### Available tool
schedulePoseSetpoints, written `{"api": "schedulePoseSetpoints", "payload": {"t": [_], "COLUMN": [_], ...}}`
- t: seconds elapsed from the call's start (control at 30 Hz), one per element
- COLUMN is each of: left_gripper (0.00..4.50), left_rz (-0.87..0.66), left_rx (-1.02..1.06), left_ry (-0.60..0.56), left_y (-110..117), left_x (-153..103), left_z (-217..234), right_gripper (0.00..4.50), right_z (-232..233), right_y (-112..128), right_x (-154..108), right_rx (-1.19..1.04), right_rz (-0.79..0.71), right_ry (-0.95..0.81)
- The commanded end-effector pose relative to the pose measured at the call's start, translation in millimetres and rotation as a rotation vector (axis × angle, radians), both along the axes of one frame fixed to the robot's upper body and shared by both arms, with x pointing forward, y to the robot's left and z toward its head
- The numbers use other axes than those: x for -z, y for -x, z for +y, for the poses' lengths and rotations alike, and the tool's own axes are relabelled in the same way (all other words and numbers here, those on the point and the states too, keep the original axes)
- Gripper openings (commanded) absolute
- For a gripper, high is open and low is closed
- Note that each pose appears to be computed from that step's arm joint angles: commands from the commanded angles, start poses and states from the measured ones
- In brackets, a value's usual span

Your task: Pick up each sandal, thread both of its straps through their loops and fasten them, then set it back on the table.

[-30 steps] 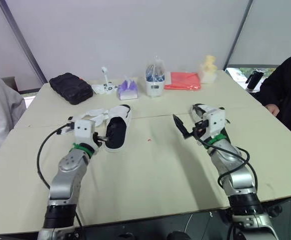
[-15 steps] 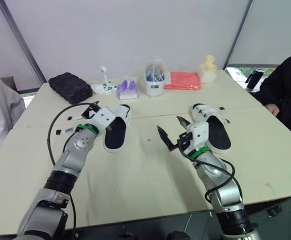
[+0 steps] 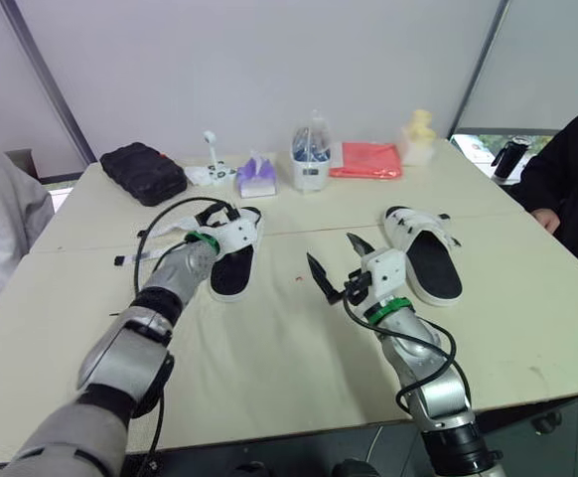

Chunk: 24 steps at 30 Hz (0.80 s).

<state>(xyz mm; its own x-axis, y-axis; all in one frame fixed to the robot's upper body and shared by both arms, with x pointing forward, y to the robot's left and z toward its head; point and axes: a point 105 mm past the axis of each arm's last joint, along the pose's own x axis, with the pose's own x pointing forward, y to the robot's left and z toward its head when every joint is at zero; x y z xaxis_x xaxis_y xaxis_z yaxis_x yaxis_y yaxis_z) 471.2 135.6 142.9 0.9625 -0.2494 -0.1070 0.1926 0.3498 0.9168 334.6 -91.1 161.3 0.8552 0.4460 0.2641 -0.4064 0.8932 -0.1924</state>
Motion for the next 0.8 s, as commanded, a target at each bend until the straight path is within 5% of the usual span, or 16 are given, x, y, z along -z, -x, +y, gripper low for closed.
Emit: {"api": "schedulePoseSetpoints", "payload": {"t": [0.03,0.23,0.4,0.67,0.8], "left_gripper": [3.14,0.03,0.03,0.03,0.03], "left_rz": [-0.032,-0.029,-0.031,-0.073,-0.175], "left_rx": [-0.019,-0.033,-0.018,0.039,0.195], "left_ry": [-0.060,-0.095,-0.140,-0.197,-0.317], "left_y": [-5,-5,-4,0,8], "left_x": [-10,-4,-2,1,-4], "left_z": [1,6,7,-1,-17], "right_gripper": [4.50,4.50,4.50,4.50,4.50], "right_z": [-2,8,13,-8,-12], "right_y": [8,35,68,56,53], "right_x": [-15,-4,13,12,16], "right_rx": [-0.001,-0.206,-0.452,-0.470,-0.478], "right_rz": [-0.052,0.071,0.252,0.289,0.301], "right_ry": [-0.026,-0.018,0.082,0.165,0.197]}}
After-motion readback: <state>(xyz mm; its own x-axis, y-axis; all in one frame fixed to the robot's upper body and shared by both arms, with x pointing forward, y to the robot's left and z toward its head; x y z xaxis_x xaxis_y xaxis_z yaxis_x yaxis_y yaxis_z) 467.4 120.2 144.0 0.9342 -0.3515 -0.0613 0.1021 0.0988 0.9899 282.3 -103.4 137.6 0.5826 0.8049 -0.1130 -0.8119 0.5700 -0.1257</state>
